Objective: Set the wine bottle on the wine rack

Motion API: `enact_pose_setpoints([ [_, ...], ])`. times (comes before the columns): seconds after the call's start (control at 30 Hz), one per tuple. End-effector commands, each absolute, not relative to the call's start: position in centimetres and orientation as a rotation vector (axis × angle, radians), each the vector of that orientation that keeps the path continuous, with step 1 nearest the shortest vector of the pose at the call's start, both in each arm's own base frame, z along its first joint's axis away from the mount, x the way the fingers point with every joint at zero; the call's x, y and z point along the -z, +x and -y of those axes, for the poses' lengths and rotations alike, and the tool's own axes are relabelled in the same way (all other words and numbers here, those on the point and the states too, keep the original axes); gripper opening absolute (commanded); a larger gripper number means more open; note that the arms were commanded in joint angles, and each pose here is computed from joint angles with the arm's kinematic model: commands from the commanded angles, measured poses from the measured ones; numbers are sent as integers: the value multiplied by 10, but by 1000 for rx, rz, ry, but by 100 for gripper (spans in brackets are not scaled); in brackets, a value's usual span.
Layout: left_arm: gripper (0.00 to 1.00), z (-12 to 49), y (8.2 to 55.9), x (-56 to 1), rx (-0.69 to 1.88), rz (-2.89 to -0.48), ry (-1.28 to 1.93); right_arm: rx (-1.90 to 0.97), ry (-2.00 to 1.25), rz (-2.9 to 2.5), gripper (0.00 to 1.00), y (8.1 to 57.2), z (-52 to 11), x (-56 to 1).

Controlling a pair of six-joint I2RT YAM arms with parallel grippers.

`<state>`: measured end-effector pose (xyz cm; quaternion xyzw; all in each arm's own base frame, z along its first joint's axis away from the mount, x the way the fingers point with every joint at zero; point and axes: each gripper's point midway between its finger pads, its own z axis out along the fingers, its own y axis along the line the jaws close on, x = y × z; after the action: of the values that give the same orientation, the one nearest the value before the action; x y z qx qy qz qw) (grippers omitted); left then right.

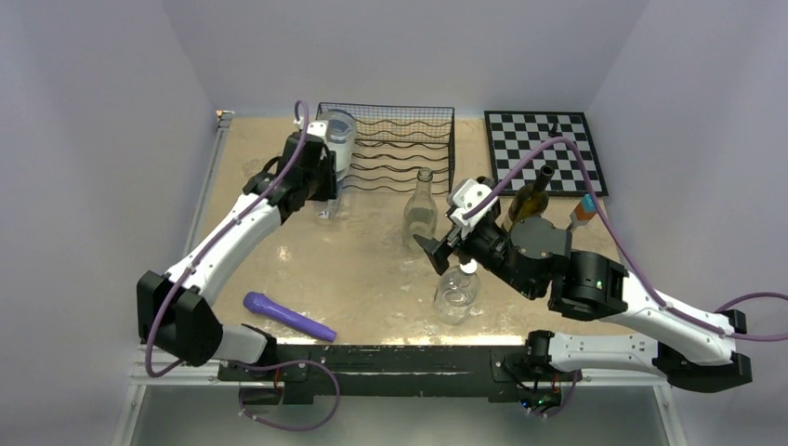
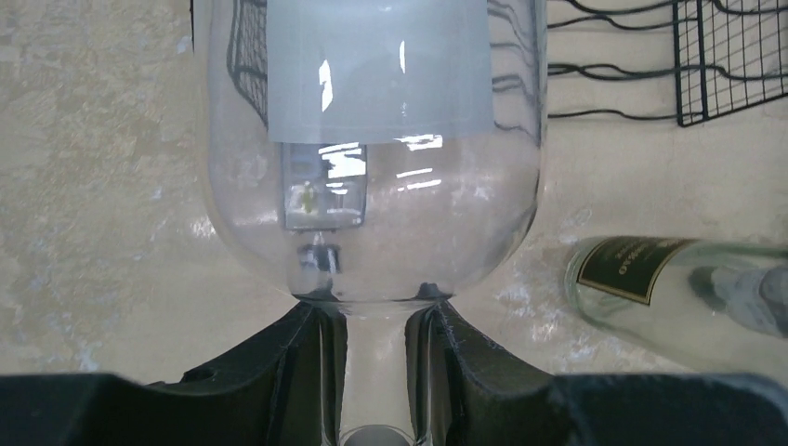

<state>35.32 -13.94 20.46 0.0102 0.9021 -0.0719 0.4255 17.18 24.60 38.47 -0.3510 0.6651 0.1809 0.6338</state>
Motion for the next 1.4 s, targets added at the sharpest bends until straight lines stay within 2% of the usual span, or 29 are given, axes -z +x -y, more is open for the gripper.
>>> enact_pose_setpoints([
  [0.0,0,160,427,-318,387,-1868,-43,-383,-735,-1512,98,177,-230,-399],
  [0.2,0,157,476,-300,339,-1898,-72,-354,-714,-1544,98,178,-222,-395],
  [0.43,0,142,506,-280,268,-1898,-129,-317,-741,-1566,98,180,-221,-390],
  [1.13,0,119,546,-235,184,-1956,-220,-272,-766,-1590,98,186,-226,-379],
  [1.17,3,118,545,-232,179,-1962,-226,-272,-766,-1593,99,186,-226,-379],
  [1.2,18,116,543,-230,167,-1966,-231,-277,-770,-1594,99,186,-227,-378],
  [1.23,37,113,541,-228,153,-1968,-239,-292,-781,-1592,99,184,-228,-378],
  [1.33,70,110,533,-227,145,-1960,-232,-311,-792,-1586,99,183,-230,-378],
  [1.37,78,110,531,-228,142,-1960,-223,-315,-794,-1583,99,183,-230,-379],
])
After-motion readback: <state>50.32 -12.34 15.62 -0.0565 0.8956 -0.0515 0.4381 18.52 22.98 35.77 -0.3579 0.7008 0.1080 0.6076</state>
